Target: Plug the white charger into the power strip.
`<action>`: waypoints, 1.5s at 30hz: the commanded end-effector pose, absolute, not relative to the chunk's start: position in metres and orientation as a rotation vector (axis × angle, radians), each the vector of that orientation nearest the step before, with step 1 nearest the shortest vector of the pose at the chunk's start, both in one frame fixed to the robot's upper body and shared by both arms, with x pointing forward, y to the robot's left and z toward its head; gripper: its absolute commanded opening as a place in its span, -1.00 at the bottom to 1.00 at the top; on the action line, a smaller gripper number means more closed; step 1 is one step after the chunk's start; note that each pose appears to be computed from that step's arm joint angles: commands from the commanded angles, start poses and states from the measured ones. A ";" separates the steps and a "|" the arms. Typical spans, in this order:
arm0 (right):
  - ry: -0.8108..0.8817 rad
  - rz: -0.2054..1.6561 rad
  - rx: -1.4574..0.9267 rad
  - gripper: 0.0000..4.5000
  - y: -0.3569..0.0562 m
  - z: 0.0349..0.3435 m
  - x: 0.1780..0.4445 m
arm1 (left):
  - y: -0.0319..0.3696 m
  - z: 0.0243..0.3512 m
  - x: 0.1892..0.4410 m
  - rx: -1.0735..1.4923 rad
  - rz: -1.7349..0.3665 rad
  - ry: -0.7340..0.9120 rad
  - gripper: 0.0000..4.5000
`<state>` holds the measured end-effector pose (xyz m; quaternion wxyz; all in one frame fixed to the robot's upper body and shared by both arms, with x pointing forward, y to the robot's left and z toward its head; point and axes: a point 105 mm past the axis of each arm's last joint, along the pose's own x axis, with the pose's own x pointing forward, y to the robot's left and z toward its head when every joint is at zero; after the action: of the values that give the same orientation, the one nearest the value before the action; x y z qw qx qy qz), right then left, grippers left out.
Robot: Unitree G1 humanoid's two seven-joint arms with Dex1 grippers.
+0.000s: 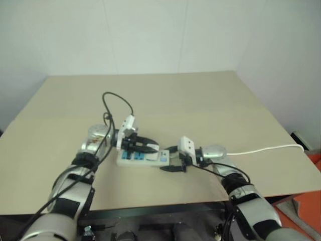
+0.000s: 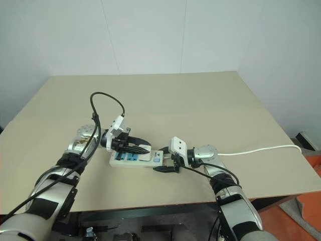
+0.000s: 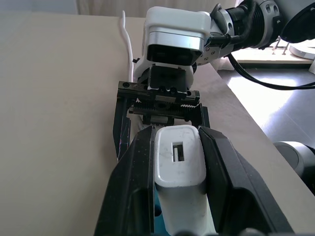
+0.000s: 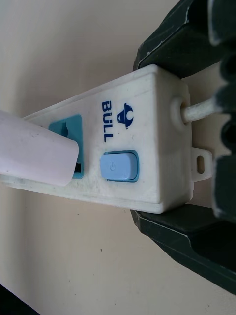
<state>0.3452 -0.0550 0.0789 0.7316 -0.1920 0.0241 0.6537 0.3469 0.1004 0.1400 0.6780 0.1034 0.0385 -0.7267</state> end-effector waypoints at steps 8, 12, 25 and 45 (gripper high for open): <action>0.082 1.465 -0.447 0.52 -0.056 0.069 0.338 | 0.120 0.118 0.341 0.230 -1.596 0.125 -0.54; 0.082 1.465 -0.447 0.52 -0.056 0.069 0.338 | 0.120 0.113 0.340 0.236 -1.596 0.130 -0.54; 0.092 1.461 -0.443 0.52 -0.058 0.066 0.336 | 0.114 0.092 0.329 0.352 -1.654 0.162 -0.54; 0.098 1.455 -0.446 0.52 -0.055 0.063 0.335 | 0.119 0.069 0.324 0.359 -1.625 0.266 -0.54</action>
<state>0.3430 -0.0572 0.0728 0.7395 -0.1921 0.0293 0.6445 0.3353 0.1035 0.1182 0.6693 0.1642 -0.0025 -0.7246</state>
